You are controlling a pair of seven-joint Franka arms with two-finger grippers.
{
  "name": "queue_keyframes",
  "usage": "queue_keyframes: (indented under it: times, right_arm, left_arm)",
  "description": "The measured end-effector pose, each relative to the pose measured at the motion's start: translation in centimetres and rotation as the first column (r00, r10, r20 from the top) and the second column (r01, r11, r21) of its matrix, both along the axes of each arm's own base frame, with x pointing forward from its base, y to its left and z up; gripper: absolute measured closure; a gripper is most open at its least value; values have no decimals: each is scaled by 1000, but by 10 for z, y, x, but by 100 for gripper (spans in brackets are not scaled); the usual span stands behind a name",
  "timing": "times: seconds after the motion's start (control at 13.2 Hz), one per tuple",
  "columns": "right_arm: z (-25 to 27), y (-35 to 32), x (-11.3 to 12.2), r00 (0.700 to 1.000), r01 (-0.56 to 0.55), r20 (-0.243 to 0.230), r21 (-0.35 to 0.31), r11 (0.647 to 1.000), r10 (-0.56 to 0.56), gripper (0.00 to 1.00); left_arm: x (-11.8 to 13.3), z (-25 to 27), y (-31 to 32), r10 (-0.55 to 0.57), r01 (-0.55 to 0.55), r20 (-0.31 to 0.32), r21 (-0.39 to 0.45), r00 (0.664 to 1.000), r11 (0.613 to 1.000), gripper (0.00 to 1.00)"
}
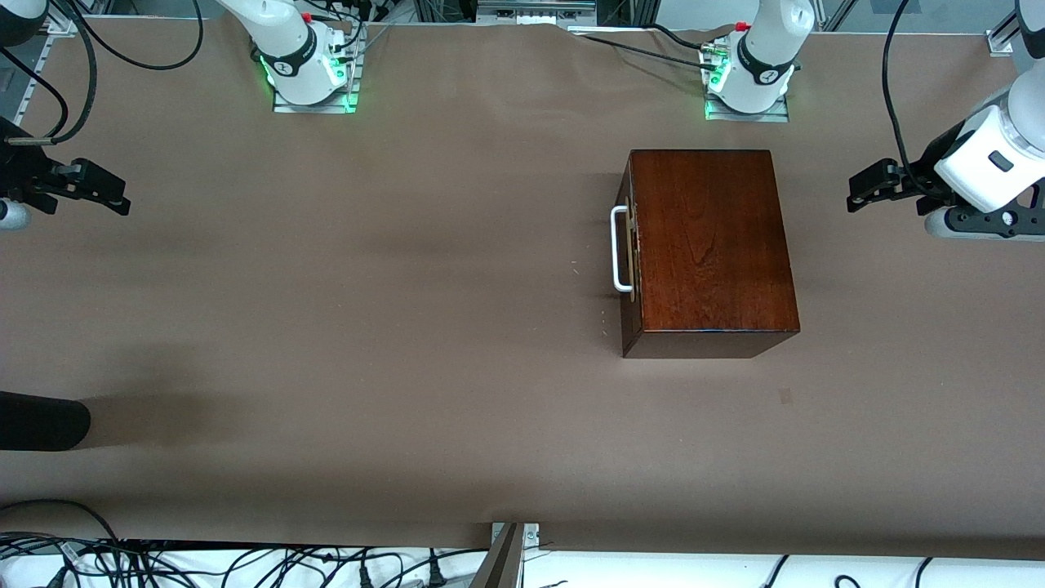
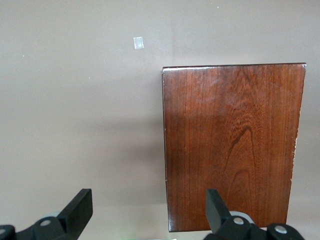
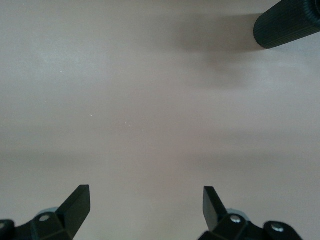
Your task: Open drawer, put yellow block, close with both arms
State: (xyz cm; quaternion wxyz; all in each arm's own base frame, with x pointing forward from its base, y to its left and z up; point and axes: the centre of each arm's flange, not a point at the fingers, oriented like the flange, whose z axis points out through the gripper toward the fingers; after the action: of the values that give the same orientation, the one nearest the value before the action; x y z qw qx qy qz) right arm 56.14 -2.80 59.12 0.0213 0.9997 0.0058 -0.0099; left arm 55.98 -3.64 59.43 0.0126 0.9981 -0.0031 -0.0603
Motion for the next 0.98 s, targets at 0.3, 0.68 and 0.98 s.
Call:
queue_keyframes:
  times: [0.3,0.68,0.98]
  right_arm:
    - [0,0,0,1000,1,0,0,1000,-1,0]
    - [0,0,0,1000,7,0,0,1000,-7,0]
    - [0,0,0,1000,8,0,0,1000,-8,0]
  left_arm:
    - [-2,5,6,10,-10,9,-1,1000,1000,0]
    - [-2,5,5,8,-8,9,-1,1000,1000,0]
    - [-2,5,5,8,-8,9,-1,1000,1000,0]
